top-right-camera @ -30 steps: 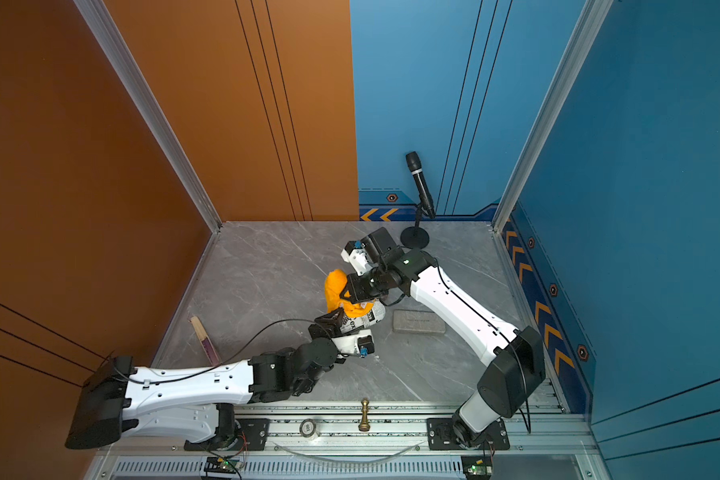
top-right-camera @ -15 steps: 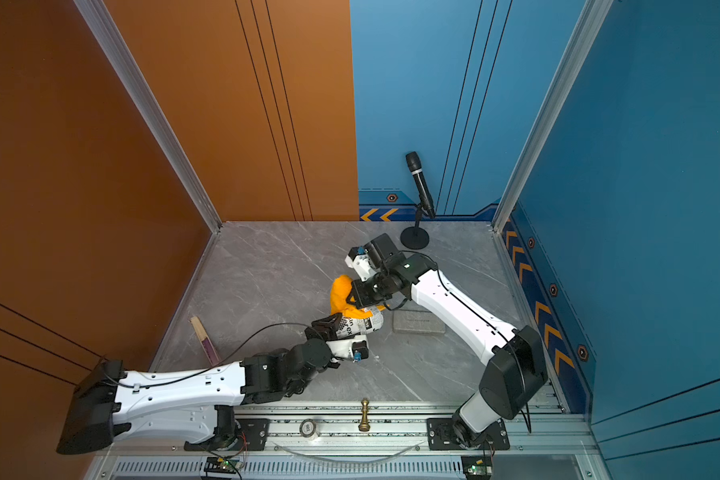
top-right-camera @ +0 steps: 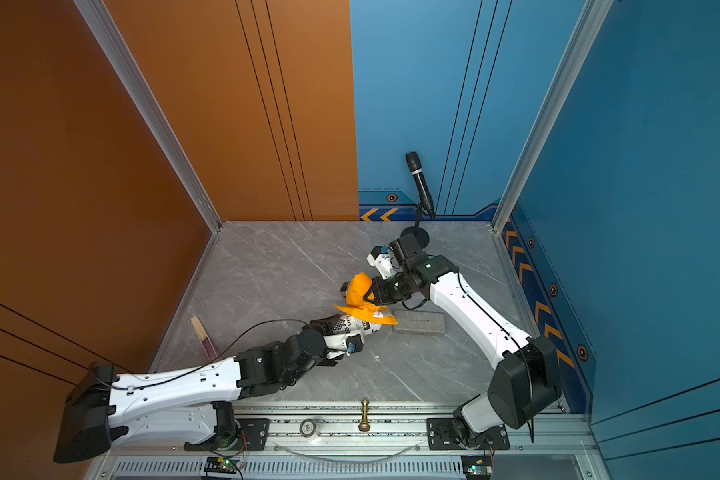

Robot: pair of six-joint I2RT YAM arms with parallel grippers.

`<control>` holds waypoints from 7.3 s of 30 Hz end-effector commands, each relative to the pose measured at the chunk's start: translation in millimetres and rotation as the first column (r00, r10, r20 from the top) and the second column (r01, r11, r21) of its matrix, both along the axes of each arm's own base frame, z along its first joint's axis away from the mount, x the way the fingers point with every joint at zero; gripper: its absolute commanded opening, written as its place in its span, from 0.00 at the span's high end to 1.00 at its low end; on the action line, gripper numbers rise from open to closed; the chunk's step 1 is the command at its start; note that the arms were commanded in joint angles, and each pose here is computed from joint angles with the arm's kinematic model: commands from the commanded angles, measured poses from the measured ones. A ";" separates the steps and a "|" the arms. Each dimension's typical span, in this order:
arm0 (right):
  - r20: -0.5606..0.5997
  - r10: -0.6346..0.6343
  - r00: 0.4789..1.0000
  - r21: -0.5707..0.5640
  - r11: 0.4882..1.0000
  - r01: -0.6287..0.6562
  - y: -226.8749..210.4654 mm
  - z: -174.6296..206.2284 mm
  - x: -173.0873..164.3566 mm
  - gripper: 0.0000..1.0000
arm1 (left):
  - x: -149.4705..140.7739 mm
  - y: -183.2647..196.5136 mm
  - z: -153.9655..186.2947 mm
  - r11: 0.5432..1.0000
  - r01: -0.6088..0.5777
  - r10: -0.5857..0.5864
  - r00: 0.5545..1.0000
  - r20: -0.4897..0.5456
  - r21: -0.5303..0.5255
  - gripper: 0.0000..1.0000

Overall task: Wipe the eyeglass case
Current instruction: Wipe the dirt from the eyeglass case.

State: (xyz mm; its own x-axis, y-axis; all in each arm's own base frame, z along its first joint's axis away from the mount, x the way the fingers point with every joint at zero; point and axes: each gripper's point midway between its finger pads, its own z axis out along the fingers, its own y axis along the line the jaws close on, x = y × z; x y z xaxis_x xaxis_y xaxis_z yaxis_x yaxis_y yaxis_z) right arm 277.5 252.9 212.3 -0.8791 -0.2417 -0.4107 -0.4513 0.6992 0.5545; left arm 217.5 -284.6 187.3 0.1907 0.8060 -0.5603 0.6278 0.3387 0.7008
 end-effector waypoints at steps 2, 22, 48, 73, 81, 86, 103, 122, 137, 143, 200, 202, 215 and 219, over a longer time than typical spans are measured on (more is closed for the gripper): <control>-0.154 0.150 0.977 0.012 0.989 -0.150 34.7 -11.1 -55.1 1.00 | 28.9 16.9 28.7 0.974 -0.174 0.180 0.983 0.031 -0.148 0.67; 0.027 -0.082 0.996 -0.034 0.996 0.083 -53.8 3.5 -18.1 1.00 | 17.2 59.9 21.2 0.938 -0.252 0.218 0.962 -0.162 -0.238 0.67; 0.017 0.019 1.000 0.275 0.961 -0.023 27.3 21.3 -13.6 1.00 | 3.1 20.9 28.2 0.936 -0.140 0.071 0.974 -0.216 -0.322 0.68; -0.096 0.096 0.991 0.324 0.944 -0.060 28.6 12.3 -38.4 1.00 | 25.5 48.5 39.2 0.898 -0.229 0.145 0.960 -0.240 -0.375 0.68; -0.084 0.070 0.994 0.287 0.957 -0.044 8.9 20.4 -58.7 1.00 | 46.1 85.9 60.4 0.770 -0.364 0.177 0.911 -0.373 -0.523 0.68; 0.100 -0.072 0.992 0.273 0.961 0.043 -11.6 54.0 -31.8 1.00 | 44.1 79.6 84.1 0.568 -0.482 -0.121 0.753 -0.646 -0.668 0.64; 0.621 -0.025 0.784 0.385 0.880 -0.277 79.1 157.4 -71.1 1.00 | 1.9 19.9 171.8 0.296 -0.527 -0.729 0.414 -0.545 -0.797 0.64; 0.566 -0.143 0.812 0.484 0.855 -0.187 45.8 167.3 -11.8 1.00 | -23.1 -0.9 170.2 0.307 -0.505 -0.812 0.302 -0.499 -0.806 0.65; 0.627 -0.168 0.761 0.490 0.844 -0.217 19.5 207.6 6.4 1.00 | -5.1 -5.8 138.5 0.325 -0.591 -0.780 0.273 -0.562 -0.738 0.67; 0.595 -0.123 0.794 0.486 0.842 -0.234 32.8 190.0 -4.8 1.00 | -3.8 -7.7 136.8 0.332 -0.588 -0.782 0.266 -0.564 -0.737 0.67; 0.455 -0.005 0.890 0.666 0.665 -0.337 77.9 197.9 -8.5 1.00 | 26.7 18.7 135.3 0.178 -0.620 -0.727 0.440 -0.527 -0.764 0.67; 0.452 0.014 0.892 0.639 0.692 -0.335 83.8 189.5 -6.8 1.00 | 27.4 21.5 139.3 0.153 -0.612 -0.729 0.460 -0.507 -0.776 0.67; 0.252 0.115 0.961 0.649 0.716 -0.256 120.3 143.4 -26.9 1.00 | 40.8 49.9 116.9 0.065 -0.644 -0.588 0.592 -0.550 -0.763 0.67; 0.218 0.161 0.963 0.642 0.719 -0.265 140.4 138.1 -45.7 1.00 | 46.3 54.2 112.2 0.051 -0.648 -0.575 0.603 -0.553 -0.760 0.67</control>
State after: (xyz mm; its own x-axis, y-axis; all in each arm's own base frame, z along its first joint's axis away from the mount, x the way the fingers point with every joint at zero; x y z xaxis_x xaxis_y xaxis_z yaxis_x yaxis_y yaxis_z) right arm 264.1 368.7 360.4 -0.7096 0.0686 -0.7012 -0.6927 0.1142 0.7121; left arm 263.8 -230.0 297.4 -0.6933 -0.5317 -0.4864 0.4465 0.2128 -0.8691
